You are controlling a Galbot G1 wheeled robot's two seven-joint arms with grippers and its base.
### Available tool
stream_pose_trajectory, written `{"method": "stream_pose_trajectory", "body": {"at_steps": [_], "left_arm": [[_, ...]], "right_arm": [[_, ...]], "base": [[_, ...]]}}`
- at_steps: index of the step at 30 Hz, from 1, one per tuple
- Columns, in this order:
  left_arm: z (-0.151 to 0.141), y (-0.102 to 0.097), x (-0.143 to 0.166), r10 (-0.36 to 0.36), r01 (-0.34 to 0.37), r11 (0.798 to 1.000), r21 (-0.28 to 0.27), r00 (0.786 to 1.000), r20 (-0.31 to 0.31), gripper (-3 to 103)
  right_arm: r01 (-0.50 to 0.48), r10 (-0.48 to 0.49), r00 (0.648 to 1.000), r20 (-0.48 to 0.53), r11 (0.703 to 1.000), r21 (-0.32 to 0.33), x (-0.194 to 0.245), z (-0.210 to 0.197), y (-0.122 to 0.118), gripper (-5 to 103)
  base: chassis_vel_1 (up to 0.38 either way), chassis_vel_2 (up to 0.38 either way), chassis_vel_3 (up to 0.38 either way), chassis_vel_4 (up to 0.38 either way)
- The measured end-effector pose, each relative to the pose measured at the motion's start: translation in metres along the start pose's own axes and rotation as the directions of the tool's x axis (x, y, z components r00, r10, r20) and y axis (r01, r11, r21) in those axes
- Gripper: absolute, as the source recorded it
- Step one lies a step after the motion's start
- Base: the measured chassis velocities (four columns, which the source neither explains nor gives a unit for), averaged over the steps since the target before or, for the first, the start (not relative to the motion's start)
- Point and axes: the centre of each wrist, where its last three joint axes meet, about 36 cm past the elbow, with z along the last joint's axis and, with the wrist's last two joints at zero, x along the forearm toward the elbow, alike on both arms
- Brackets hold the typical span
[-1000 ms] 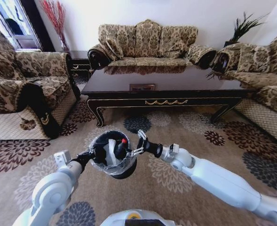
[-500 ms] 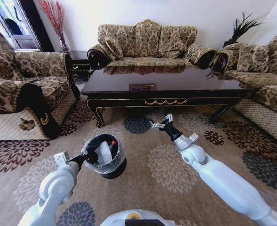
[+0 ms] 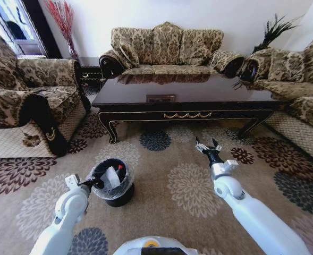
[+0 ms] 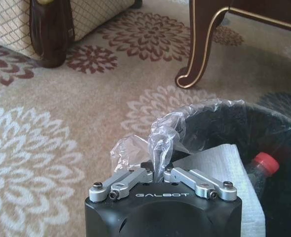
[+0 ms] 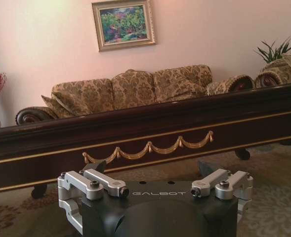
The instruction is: Move to the front of the table and pick up the trash from the floor, then place it into the trash bin.
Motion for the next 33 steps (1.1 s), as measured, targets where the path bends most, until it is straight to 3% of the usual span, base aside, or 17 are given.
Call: {"method": "stream_pose_trajectory", "body": {"at_steps": [6, 12, 25, 33], "left_arm": [[0.0, 0.004, -0.021, 0.008, -0.008, 1.0, 0.01, 1.0, -0.002, 4], [0.0, -0.009, -0.033, 0.062, -0.062, 0.998, 0.024, 0.998, 0.007, 4], [0.011, -0.022, -0.046, 0.075, -0.074, 0.997, 0.03, 0.997, -0.033, 4], [0.028, -0.028, -0.049, 0.052, -0.053, 0.999, -0.01, 0.998, -0.047, 4]], "right_arm": [[-0.023, 0.023, 1.0, -0.004, 1.0, 0.01, 0.024, 0.011, -0.007, 100], [-0.041, 0.041, 0.999, -0.002, 0.999, 0.015, 0.035, 0.011, -0.012, 100], [-0.046, 0.046, 0.999, -0.005, 0.999, 0.022, 0.039, 0.016, -0.013, 100], [-0.045, 0.045, 0.999, -0.009, 0.999, 0.015, 0.036, 0.021, -0.01, 100]], "base": [[0.0, 0.0, 0.0, 0.0], [0.0, 0.0, 0.0, 0.0], [0.0, 0.0, 0.0, 0.0], [0.0, 0.0, 0.0, 0.0]]}}
